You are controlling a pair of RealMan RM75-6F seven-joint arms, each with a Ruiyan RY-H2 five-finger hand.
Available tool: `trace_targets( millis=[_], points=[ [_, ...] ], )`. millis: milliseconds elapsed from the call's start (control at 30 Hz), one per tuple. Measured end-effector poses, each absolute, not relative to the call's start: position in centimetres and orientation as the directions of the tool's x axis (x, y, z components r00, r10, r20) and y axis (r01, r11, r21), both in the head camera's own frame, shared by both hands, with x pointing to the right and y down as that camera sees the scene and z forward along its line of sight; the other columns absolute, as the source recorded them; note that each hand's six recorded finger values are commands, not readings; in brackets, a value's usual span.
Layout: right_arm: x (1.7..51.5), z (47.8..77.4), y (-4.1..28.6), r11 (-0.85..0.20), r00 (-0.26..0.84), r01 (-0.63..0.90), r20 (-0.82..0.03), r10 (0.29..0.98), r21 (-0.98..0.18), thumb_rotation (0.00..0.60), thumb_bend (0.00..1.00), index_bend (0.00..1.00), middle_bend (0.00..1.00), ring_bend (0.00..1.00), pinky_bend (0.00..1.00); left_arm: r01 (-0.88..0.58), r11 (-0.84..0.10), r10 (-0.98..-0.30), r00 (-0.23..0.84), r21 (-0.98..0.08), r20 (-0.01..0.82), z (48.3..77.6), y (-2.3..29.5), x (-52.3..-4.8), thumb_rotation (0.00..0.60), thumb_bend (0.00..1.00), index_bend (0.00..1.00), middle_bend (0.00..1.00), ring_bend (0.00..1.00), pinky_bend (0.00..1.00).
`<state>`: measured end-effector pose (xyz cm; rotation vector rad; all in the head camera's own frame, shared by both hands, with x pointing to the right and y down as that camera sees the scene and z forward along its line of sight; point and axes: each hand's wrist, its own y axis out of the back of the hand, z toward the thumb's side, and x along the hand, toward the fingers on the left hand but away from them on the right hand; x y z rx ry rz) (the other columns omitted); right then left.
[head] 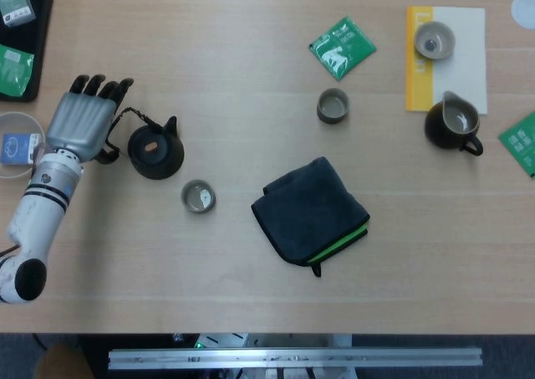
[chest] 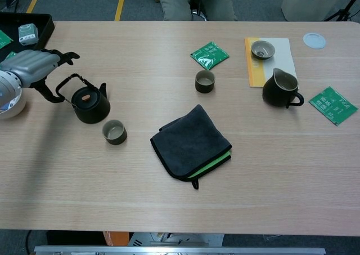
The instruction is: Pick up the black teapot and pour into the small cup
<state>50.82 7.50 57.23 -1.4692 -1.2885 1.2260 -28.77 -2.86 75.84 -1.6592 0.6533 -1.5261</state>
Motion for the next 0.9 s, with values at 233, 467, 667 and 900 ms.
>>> trace_targets(
  millis=[233, 467, 667, 900],
  points=[
    [50.9, 57.1, 7.6, -0.147, 0.001, 0.198, -0.15, 0.989, -0.969, 0.6, 0.19, 0.46, 0.42, 0.28, 0.32, 0.119, -0.56, -0.806, 0.154, -0.82, 0.572, 76.1, -4.4, -27.8, 0.6, 0.17, 0.0, 0.17, 0.06, 0.08],
    [51.0, 57.0, 7.6, -0.143, -0.006, 0.197, -0.147, 0.989, -0.97, 0.6, 0.19, 0.46, 0.42, 0.28, 0.32, 0.107, -0.541, -0.816, 0.173, -0.834, 0.552, 76.1, -5.8, -26.3, 0.6, 0.17, 0.0, 0.17, 0.06, 0.08],
    [51.3, 57.1, 7.8, -0.142, -0.016, 0.2, -0.148, 0.989, -0.97, 0.6, 0.18, 0.46, 0.42, 0.28, 0.32, 0.097, -0.536, -0.819, 0.182, -0.839, 0.545, 76.2, -6.7, -25.1, 0.6, 0.17, 0.0, 0.17, 0.06, 0.08],
    [51.5, 57.0, 7.8, -0.139, -0.017, 0.203, -0.145, 0.989, -0.969, 0.6, 0.19, 0.46, 0.42, 0.28, 0.32, 0.081, -0.526, -0.824, 0.197, -0.846, 0.531, 75.7, -6.8, -24.4, 0.6, 0.17, 0.0, 0.17, 0.06, 0.08]
  ],
)
